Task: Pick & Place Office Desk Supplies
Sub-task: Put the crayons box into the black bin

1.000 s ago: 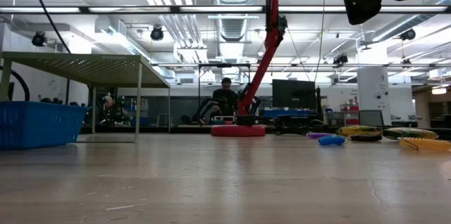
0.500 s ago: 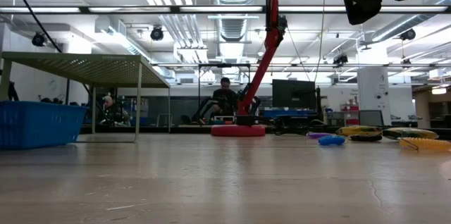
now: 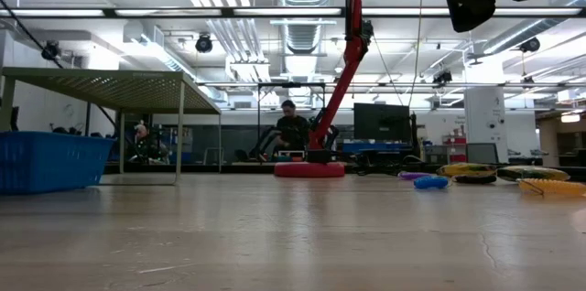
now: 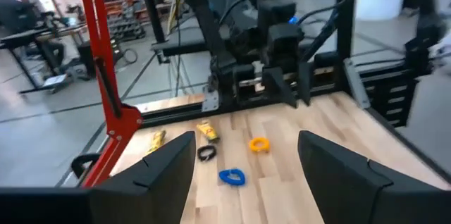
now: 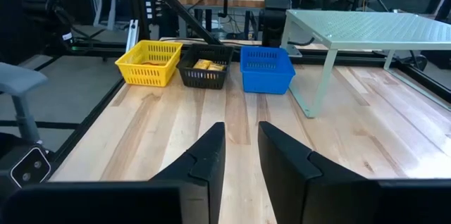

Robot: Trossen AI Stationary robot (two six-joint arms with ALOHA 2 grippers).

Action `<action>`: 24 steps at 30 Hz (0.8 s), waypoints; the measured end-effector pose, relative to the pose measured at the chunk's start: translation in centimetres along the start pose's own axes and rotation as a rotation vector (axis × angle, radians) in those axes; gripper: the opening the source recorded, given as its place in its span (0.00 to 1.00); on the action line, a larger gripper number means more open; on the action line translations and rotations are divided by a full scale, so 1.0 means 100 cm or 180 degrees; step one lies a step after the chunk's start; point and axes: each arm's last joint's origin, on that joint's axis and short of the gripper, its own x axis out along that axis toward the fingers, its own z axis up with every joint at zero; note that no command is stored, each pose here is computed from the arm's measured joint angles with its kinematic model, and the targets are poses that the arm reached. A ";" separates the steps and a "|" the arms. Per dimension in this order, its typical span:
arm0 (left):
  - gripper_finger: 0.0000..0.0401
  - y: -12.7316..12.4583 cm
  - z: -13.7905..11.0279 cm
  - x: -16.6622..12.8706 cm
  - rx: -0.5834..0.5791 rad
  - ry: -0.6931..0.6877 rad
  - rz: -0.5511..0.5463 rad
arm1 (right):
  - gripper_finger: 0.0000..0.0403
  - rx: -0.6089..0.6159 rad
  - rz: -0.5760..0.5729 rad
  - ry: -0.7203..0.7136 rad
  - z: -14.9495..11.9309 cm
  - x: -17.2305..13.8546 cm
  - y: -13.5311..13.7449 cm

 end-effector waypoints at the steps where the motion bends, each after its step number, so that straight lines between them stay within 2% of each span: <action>1: 0.64 0.001 -0.001 -0.005 -0.0003 -0.0017 -0.0038 | 0.21 0.0000 0.0001 -0.0001 0.000 0.000 0.000; 6: 0.64 0.002 0.000 -0.030 0.0008 -0.0099 -0.0057 | 0.21 0.0001 0.0001 -0.0003 0.000 0.000 0.000; 9: 0.64 0.004 -0.001 -0.051 0.0019 0.0050 -0.0074 | 0.20 0.0001 0.0001 -0.0001 0.000 0.000 0.000; 13: 0.64 0.006 0.001 -0.072 0.0014 -0.0095 0.0048 | 0.18 0.0001 0.0000 -0.0002 0.000 0.000 0.000; 24: 0.64 0.007 -0.001 -0.083 -0.0020 -0.0100 0.0060 | 0.18 0.0146 -0.0004 -0.0021 0.003 0.001 0.000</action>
